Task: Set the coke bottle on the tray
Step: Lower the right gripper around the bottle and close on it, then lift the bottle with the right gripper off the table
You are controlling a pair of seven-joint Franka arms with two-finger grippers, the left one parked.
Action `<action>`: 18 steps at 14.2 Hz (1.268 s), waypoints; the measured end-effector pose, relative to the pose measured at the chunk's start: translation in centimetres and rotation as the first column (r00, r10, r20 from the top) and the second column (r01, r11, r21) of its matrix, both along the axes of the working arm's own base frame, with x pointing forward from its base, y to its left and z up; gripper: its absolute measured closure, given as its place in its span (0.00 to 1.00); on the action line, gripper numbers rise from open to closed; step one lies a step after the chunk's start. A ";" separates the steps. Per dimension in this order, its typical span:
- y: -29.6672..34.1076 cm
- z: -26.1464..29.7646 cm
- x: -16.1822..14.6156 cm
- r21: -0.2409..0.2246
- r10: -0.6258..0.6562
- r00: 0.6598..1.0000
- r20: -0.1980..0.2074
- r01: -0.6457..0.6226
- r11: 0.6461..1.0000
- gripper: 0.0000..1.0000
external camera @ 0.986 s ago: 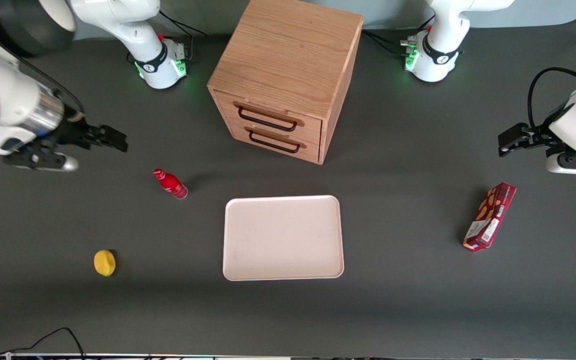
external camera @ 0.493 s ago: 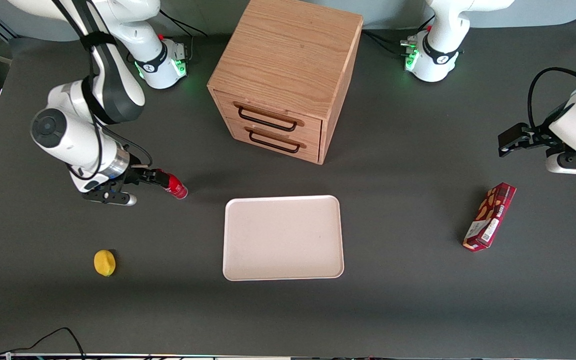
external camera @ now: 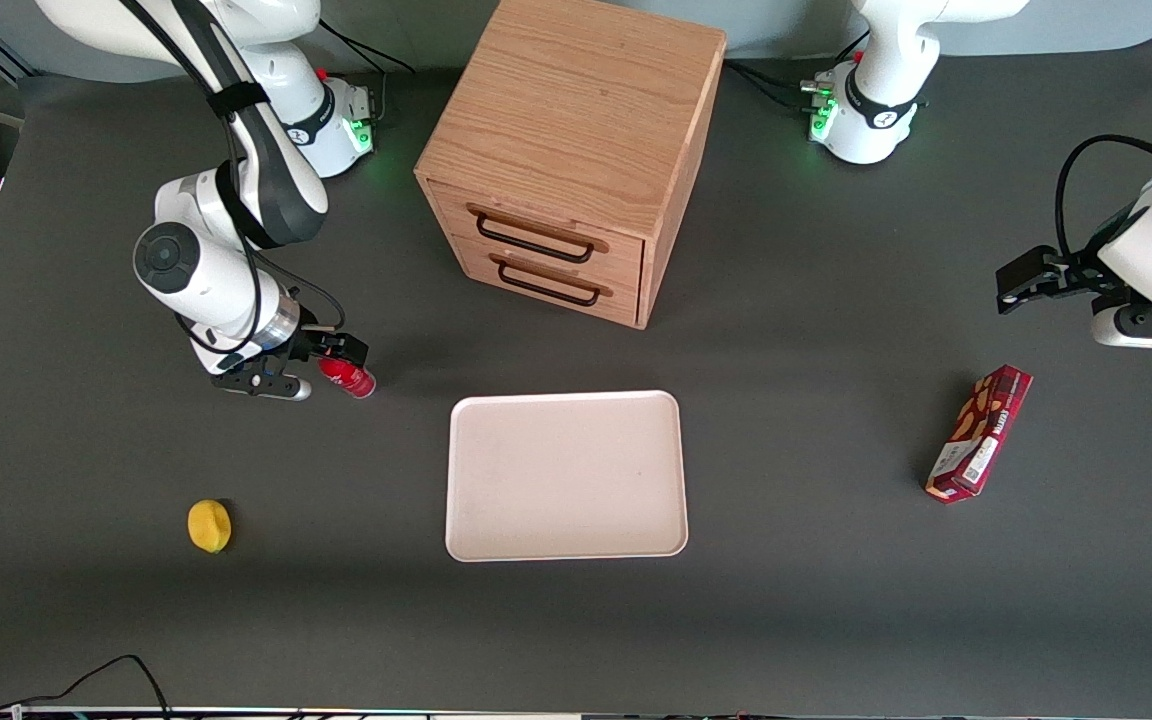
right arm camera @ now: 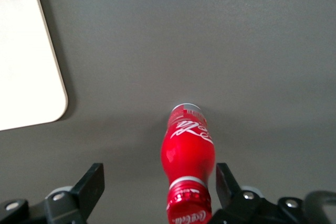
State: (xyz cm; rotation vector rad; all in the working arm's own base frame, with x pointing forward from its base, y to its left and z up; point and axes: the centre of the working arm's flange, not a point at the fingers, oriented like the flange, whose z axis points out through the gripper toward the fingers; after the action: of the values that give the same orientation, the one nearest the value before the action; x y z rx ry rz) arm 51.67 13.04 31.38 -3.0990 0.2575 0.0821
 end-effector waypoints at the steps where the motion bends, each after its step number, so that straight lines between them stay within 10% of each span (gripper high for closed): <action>1: -0.2 -0.1 -0.1 -0.011 0.009 1.000 0.000 -0.009 1.000 0.07; 4: -0.5 -0.2 -0.3 -0.025 0.018 1.000 0.000 -0.018 1.000 0.21; 8: -0.5 0.1 -0.3 -0.027 0.019 1.000 0.006 -0.019 0.999 0.67; 18: -0.6 11.6 1.8 -0.049 0.023 1.000 -0.005 -0.023 0.999 0.67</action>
State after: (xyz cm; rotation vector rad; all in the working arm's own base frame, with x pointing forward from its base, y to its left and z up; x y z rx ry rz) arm 53.48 12.43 42.98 -3.1509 0.2271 0.0842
